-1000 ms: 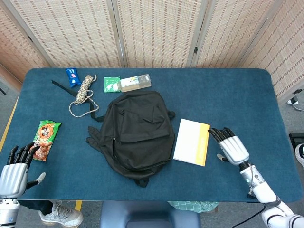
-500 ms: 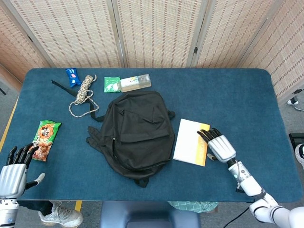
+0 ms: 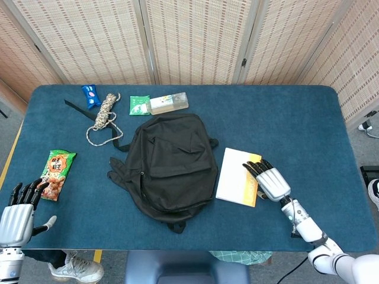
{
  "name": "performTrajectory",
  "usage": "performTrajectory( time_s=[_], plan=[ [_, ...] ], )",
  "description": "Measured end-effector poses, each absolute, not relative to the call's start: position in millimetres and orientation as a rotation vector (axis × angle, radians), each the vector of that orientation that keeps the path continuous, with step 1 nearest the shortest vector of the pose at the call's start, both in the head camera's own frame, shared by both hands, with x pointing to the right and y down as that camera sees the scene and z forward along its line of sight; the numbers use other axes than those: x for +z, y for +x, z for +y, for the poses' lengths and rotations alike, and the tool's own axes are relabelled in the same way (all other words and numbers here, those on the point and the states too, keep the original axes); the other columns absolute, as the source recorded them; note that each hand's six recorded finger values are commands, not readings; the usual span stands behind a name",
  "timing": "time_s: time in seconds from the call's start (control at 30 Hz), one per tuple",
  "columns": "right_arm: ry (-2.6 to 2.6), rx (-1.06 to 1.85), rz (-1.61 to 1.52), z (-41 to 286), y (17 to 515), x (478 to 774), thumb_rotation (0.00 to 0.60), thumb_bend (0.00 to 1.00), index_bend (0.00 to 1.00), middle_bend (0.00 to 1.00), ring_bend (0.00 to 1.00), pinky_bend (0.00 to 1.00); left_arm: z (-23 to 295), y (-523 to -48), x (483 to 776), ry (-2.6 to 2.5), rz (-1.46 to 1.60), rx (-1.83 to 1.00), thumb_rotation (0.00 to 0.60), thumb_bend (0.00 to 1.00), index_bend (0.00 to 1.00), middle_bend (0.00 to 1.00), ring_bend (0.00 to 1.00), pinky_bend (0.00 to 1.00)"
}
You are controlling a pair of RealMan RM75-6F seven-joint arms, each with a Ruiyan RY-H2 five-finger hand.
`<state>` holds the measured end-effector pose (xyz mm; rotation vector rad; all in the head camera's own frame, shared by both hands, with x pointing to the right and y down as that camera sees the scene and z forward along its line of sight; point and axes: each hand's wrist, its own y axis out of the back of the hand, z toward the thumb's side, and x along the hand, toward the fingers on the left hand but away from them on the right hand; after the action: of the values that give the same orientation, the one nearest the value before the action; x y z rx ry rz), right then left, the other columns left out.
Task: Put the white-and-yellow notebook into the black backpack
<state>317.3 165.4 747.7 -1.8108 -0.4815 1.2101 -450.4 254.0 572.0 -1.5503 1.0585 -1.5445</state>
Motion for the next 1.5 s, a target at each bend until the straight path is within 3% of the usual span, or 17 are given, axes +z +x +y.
performTrajectory(
  time_s=[0.67, 1.03, 1.5],
  plan=[
    [-1.805, 1.096, -0.632, 157, 300, 745, 0.6, 0.31, 0.23, 0.22, 0.26, 0.14, 255, -451, 571, -1.546, 1.063, -1.544, 0.6, 0.24, 0.19, 0.14, 0.15, 0.05],
    [-1.855, 1.022, -0.807, 150, 275, 749, 0.6, 0.35, 0.24, 0.25, 0.3, 0.19, 254, -449, 569, -1.559, 1.08, -1.526, 0.6, 0.24, 0.19, 0.14, 0.15, 0.05],
    [-1.864, 0.973, -0.679, 154, 249, 755, 0.6, 0.38, 0.24, 0.23, 0.27, 0.19, 255, -451, 566, -1.563, 1.097, -1.515, 0.6, 0.24, 0.2, 0.14, 0.15, 0.05]
  ],
)
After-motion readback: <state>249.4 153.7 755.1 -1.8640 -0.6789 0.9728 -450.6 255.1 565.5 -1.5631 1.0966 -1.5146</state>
